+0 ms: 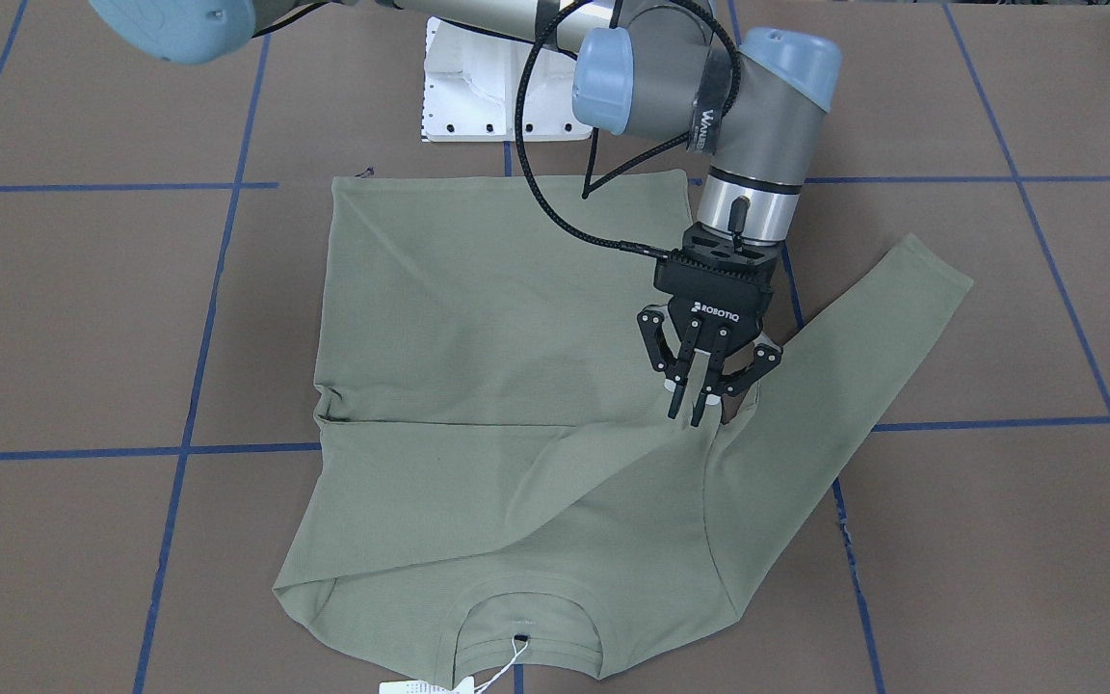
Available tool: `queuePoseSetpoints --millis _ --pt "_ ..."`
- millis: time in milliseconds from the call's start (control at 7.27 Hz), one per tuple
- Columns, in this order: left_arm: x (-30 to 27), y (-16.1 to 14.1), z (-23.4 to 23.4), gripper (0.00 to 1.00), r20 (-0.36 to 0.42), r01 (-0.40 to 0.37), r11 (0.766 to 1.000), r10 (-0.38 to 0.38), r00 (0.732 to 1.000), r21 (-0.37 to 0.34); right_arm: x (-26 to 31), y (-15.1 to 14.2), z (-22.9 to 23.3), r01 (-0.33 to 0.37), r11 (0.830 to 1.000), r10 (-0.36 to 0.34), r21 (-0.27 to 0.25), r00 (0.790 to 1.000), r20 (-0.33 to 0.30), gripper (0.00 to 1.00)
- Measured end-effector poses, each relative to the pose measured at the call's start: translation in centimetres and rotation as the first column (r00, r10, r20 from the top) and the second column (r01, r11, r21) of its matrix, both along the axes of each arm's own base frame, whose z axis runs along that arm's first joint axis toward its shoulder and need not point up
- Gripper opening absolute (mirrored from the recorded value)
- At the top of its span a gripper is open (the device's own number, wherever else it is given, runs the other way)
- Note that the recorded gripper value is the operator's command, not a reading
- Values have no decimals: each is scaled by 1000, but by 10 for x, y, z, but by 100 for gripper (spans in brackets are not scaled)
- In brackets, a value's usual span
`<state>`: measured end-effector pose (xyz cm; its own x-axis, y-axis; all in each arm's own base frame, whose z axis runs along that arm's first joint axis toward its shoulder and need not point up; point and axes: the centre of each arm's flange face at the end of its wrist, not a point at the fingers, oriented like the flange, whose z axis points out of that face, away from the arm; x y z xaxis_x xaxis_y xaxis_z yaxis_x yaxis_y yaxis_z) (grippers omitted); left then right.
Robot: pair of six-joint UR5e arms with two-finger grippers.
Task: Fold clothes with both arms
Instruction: 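Carry the sleeve across the shirt body toward the collar with the right gripper, then release the sleeve and withdraw the right gripper from the shirt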
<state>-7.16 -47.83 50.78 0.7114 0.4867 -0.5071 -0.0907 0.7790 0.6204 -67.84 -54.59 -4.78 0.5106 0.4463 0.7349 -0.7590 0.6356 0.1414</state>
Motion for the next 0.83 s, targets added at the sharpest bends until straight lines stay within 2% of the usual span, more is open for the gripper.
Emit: queuePoseSetpoints --millis 275,413,550,688,825 --pt "0 -2 -5 100 -4 7 1000 -7 1000 1 10 -6 -11 60 998 -60 -7 998 -3 100" --pt "1 -9 -14 100 -19 30 1000 -30 999 -5 40 -30 -16 117 992 -117 -48 993 11 100" --pt "1 -17 -25 100 -37 59 998 -59 998 0 90 -62 -17 203 975 -201 -90 979 26 100" --pt "1 -22 -31 100 -57 79 996 -77 995 37 153 -96 -1 299 948 -297 -108 954 34 100" --pt "6 -23 -36 100 -88 100 993 -93 992 70 217 -123 31 391 914 -391 -105 920 22 100"
